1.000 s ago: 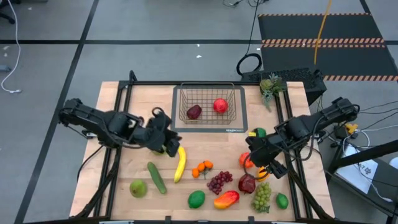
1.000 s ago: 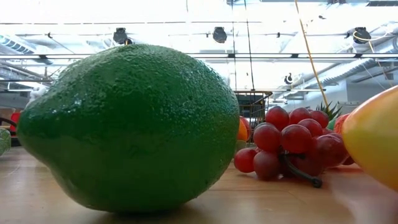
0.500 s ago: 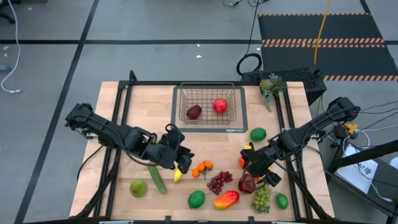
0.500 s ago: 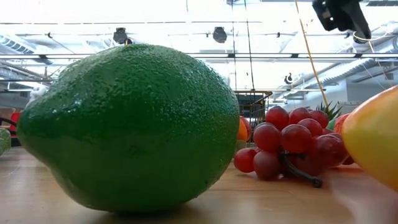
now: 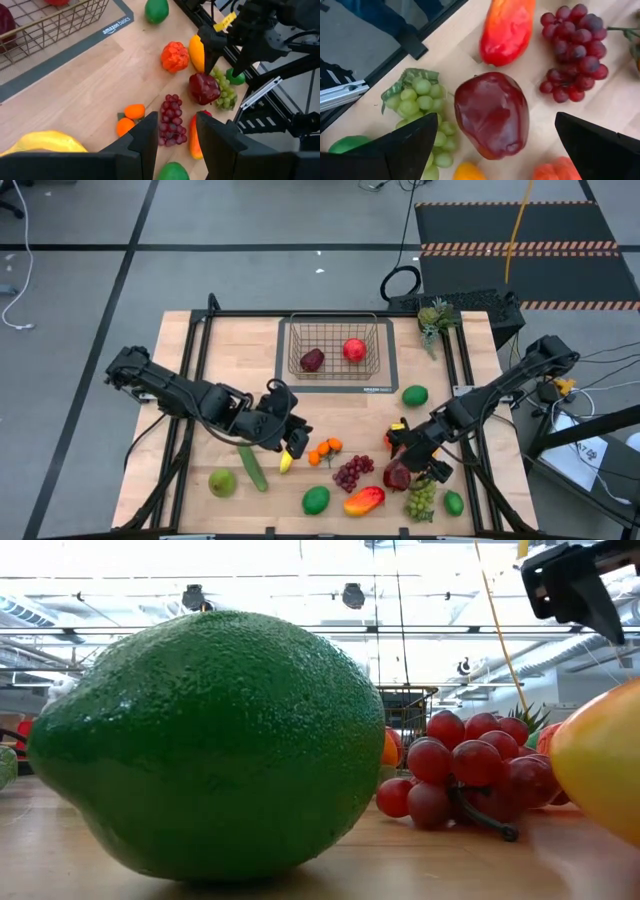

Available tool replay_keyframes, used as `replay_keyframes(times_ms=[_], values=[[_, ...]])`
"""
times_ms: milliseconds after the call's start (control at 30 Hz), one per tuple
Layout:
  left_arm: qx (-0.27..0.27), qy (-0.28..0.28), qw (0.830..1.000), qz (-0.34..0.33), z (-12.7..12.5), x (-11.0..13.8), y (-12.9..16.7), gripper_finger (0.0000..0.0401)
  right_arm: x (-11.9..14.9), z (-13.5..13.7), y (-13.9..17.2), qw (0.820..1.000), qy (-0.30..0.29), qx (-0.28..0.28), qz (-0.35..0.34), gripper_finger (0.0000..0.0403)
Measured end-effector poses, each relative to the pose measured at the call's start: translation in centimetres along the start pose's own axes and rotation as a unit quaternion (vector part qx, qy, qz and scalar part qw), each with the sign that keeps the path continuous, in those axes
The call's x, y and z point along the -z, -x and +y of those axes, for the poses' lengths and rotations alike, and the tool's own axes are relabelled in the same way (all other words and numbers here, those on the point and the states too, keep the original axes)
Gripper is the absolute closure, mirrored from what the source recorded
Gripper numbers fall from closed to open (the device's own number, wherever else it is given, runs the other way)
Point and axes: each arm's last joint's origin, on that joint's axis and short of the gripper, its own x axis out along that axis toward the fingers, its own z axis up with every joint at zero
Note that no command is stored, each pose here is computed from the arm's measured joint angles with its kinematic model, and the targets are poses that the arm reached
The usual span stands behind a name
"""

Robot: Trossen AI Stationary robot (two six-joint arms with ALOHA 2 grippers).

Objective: Build produce basket
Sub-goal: Put the dark red apple into the brown wire basket

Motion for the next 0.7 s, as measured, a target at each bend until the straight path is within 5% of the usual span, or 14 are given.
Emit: replay_keyframes(times_ms=[700], values=[[-0.005,-0.012,1.0,0.001,0.1,-0.1,0.0,0.0267,3.2,0.3,-3.2,0.996,0.084,0.001,-0.015,0.0003]])
